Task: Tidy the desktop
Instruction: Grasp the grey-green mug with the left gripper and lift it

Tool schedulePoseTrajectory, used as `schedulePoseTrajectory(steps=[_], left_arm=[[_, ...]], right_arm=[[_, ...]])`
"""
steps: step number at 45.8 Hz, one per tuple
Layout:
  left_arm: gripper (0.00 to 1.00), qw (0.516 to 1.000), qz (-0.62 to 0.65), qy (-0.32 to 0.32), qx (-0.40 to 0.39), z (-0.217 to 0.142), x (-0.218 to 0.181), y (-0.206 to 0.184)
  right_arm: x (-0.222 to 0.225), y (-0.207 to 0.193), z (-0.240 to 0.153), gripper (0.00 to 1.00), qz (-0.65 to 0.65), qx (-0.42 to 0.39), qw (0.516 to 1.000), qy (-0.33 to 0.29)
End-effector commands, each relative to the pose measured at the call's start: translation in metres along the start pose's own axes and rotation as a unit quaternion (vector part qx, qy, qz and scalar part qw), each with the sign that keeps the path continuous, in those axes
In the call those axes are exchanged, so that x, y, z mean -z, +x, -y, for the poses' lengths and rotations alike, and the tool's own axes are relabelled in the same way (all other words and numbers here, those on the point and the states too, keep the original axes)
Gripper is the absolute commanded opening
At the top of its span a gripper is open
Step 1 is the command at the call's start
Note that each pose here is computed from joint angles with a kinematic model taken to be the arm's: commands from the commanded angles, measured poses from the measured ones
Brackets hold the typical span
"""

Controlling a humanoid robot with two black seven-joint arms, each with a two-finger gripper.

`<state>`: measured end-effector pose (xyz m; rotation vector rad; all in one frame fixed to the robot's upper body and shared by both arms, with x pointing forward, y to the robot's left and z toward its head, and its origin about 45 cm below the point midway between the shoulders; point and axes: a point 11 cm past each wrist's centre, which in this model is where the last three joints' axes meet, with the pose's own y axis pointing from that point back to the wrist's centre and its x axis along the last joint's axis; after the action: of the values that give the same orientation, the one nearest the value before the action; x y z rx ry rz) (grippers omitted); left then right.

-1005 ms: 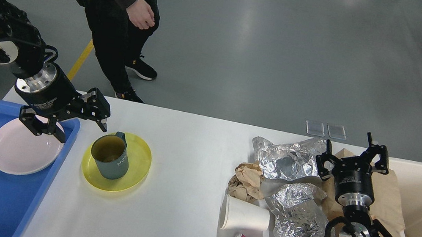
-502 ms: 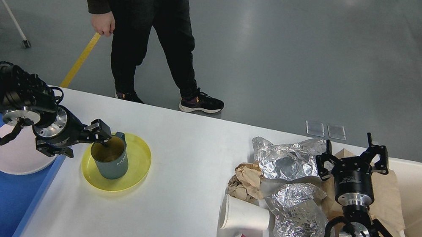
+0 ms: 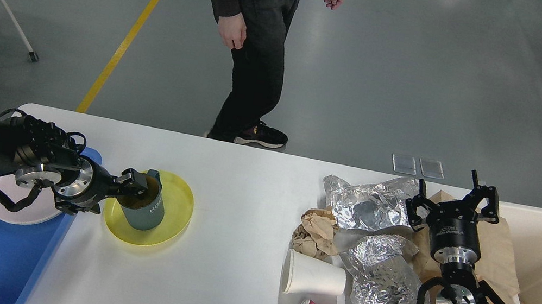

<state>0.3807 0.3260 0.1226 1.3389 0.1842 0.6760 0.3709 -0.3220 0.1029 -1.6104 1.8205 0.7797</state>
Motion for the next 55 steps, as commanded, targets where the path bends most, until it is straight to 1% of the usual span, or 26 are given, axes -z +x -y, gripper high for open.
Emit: schedulePoseTrajectory(steps=[1,11,14,18,20,23,28,37,41,45,47,55], left_arm=[[0.95,1.0,0.003,-0.004,-0.001,0.008,-0.001,-0.004],[0.94,1.0,0.008,-0.006,-0.006,0.013,-0.005,-0.007],[0.93,1.0,0.006,-0.007,-0.019,0.015,-0.005,-0.006],[0.86,0.999,0.009,-0.012,-0.051,0.017,-0.009,-0.004],[0.82,0.998,0.011,-0.011,-0.057,0.019,-0.01,-0.004],[0.7,0.999,0.009,-0.004,-0.053,0.019,-0.005,-0.006],[0.55,0.999,0.003,0.007,-0.042,0.021,-0.004,-0.011],[0.36,1.0,-0.002,0.008,-0.011,0.022,-0.006,-0.019],[0.2,1.0,-0.002,0.012,-0.007,0.022,-0.004,-0.02],[0.08,1.0,-0.003,0.017,0.002,0.022,-0.003,-0.023],[0.0,1.0,-0.003,0.019,0.007,0.022,-0.003,-0.023],[0.0,1.0,-0.004,0.021,0.015,0.02,-0.002,-0.023]], right_arm=[[0.0,0.0,0.0,1.0,0.0,0.0,1.0,0.0],[0.0,0.0,0.0,1.0,0.0,0.0,1.0,0.0],[0.0,0.0,0.0,1.0,0.0,0.0,1.0,0.0],[0.0,0.001,0.0,1.0,0.0,-0.001,1.0,0.0],[0.0,0.0,0.0,1.0,0.0,0.0,1.0,0.0],[0.0,0.0,0.0,1.0,0.0,0.0,1.0,0.0],[0.0,0.0,0.0,1.0,0.0,0.0,1.0,0.0],[0.0,0.0,0.0,1.0,0.0,0.0,1.0,0.0],[0.0,0.0,0.0,1.0,0.0,0.0,1.0,0.0],[0.0,0.0,0.0,1.0,0.0,0.0,1.0,0.0],[0.0,0.0,0.0,1.0,0.0,0.0,1.0,0.0],[0.0,0.0,0.0,1.0,0.0,0.0,1.0,0.0]])
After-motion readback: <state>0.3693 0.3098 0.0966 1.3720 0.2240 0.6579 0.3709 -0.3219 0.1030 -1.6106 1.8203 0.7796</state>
